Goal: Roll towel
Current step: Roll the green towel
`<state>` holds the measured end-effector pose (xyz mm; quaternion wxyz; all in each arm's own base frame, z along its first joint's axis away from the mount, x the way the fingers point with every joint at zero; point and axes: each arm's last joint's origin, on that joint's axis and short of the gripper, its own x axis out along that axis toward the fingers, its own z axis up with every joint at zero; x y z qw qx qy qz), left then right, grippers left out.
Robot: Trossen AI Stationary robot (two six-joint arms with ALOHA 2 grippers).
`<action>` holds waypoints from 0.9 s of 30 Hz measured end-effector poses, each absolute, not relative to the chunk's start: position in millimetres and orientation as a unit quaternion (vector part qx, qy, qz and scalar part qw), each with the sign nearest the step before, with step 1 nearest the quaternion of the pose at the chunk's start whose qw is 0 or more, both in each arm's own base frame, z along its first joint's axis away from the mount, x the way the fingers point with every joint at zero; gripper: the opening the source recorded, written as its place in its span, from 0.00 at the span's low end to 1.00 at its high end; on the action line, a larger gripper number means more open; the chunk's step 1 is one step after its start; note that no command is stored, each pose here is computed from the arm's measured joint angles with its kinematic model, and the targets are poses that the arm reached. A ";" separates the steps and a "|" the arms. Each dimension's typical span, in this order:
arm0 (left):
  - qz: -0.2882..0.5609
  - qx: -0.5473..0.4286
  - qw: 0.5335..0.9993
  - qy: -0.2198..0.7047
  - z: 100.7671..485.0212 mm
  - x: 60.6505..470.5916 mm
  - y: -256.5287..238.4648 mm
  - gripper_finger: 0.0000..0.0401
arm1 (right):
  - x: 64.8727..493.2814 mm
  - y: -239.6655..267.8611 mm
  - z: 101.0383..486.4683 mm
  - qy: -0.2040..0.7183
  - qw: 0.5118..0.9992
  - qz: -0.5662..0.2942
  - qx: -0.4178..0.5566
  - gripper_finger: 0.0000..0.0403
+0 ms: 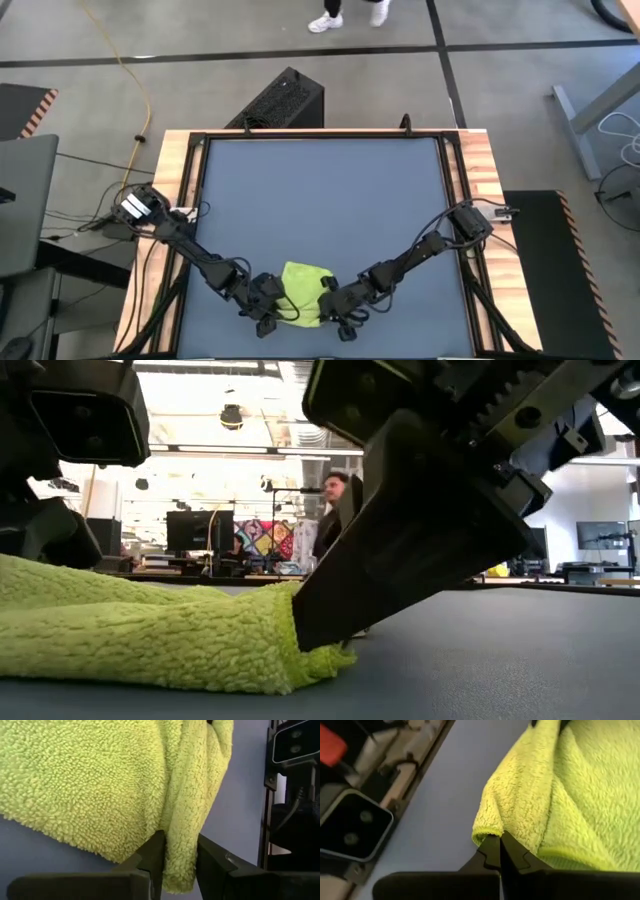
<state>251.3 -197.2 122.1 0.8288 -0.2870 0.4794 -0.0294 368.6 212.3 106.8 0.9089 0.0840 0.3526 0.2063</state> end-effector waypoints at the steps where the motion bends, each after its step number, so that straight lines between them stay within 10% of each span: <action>1: -0.029 -0.286 0.830 0.478 122.1 250.9 -197.7 0.22 | 367.2 211.4 105.1 0.349 0.909 0.203 0.098 0.03; 16: -0.078 -0.158 0.891 0.419 168.8 237.8 -186.8 0.39 | 364.8 212.2 104.3 0.350 0.900 0.199 0.170 0.03; 27: -0.189 0.152 0.913 0.328 178.3 198.7 -224.2 0.39 | 367.5 208.6 105.0 0.349 0.897 0.191 0.193 0.03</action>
